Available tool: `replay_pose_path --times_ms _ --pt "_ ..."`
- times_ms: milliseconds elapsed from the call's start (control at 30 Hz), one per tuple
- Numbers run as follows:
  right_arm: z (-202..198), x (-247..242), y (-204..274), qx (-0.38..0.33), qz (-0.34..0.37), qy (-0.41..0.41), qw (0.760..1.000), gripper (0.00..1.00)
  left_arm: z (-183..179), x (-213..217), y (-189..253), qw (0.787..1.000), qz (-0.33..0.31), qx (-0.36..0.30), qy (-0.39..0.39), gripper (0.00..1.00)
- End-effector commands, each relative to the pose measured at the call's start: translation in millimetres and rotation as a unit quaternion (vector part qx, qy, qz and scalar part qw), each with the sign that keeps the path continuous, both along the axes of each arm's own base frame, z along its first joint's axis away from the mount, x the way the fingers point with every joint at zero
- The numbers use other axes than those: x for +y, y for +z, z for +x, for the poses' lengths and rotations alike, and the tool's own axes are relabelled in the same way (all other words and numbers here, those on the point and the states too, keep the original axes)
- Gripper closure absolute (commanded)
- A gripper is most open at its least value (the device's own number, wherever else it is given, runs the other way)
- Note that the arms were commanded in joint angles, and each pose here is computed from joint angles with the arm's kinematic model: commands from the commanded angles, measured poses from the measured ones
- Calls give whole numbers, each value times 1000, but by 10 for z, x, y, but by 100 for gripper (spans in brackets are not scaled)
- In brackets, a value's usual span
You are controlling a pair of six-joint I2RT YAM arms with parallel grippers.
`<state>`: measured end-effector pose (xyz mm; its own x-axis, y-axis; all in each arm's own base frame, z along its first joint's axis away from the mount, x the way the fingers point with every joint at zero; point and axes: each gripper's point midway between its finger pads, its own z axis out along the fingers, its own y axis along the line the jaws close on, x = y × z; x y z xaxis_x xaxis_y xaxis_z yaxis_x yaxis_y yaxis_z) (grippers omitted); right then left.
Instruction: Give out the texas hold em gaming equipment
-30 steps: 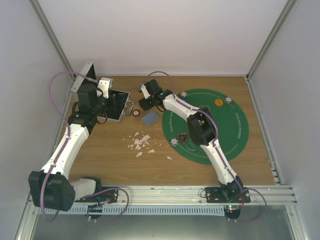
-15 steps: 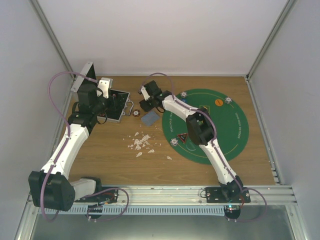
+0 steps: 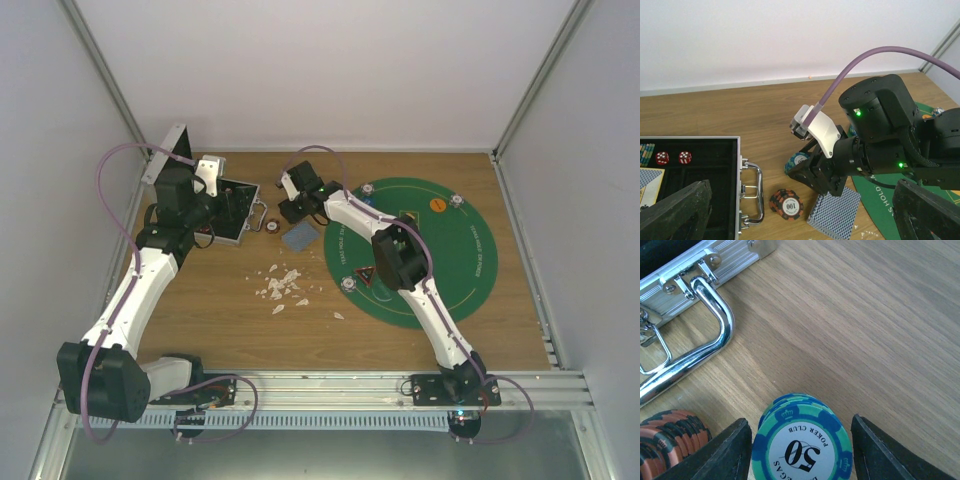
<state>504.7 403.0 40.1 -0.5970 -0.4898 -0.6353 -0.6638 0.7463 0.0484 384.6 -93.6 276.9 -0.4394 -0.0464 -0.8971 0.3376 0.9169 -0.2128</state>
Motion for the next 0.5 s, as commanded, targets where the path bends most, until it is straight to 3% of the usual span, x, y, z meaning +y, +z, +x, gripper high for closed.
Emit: replay_pose_path --times_ms 0,467 --pt "-1 90 65 -8 4 8 1000 45 16 -41 143 1000 -7 -24 -6 1" --pt "8 92 106 -13 5 7 1000 55 22 -45 127 1000 -8 -22 -7 1"
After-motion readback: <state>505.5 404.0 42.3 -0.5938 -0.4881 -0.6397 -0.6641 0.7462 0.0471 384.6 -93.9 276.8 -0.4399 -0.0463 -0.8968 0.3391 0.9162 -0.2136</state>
